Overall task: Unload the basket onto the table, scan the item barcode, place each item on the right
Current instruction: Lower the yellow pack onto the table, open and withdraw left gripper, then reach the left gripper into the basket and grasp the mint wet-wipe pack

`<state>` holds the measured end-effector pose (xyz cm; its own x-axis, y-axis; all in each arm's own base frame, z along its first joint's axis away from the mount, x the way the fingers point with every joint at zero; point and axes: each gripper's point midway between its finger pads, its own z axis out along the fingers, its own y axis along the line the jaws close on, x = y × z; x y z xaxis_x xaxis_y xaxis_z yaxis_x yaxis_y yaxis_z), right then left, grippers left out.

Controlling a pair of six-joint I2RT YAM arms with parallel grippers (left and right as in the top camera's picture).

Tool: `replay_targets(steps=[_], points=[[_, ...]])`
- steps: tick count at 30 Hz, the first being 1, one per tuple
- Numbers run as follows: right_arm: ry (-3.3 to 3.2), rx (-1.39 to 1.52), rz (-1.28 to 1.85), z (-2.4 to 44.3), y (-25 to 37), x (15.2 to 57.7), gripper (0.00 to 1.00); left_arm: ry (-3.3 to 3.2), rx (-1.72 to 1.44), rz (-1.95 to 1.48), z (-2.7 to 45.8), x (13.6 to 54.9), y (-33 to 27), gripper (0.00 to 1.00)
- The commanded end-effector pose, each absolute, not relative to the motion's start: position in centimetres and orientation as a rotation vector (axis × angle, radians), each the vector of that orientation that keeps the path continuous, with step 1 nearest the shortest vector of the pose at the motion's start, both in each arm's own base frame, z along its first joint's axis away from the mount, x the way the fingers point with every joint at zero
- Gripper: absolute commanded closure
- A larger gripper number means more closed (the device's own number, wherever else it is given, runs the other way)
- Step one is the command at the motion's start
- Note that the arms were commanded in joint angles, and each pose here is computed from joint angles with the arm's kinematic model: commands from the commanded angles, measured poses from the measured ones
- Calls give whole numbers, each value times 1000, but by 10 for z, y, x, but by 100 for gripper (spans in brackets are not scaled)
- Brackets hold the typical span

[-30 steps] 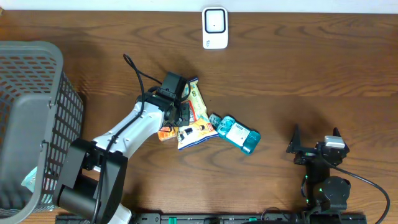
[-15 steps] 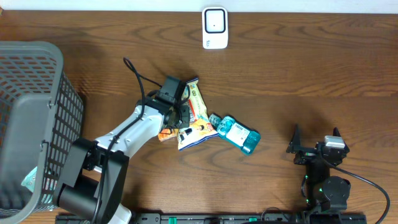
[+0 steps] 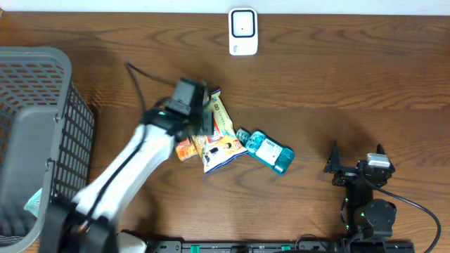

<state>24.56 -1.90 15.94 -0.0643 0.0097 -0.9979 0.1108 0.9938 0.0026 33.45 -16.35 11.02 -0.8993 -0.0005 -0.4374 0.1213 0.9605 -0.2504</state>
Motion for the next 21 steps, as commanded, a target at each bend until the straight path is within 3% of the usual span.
replay_targets(steps=[1, 2, 5, 9, 21], points=[[1633, 95, -109, 159, -23, 245, 1, 2292, 74, -315, 240, 361, -148, 10], [1633, 95, -109, 159, -23, 245, 1, 2229, 35, -269, 262, 363, -137, 2], [1633, 95, -109, 159, -23, 245, 1, 2009, -148, -99, 333, 361, -85, 2], [1633, 95, -109, 159, -23, 245, 1, 1889, -338, -1, 366, 350, -22, 2], [1633, 95, -109, 159, -23, 245, 1, 1747, -1130, -57, 334, 303, 144, 2]])
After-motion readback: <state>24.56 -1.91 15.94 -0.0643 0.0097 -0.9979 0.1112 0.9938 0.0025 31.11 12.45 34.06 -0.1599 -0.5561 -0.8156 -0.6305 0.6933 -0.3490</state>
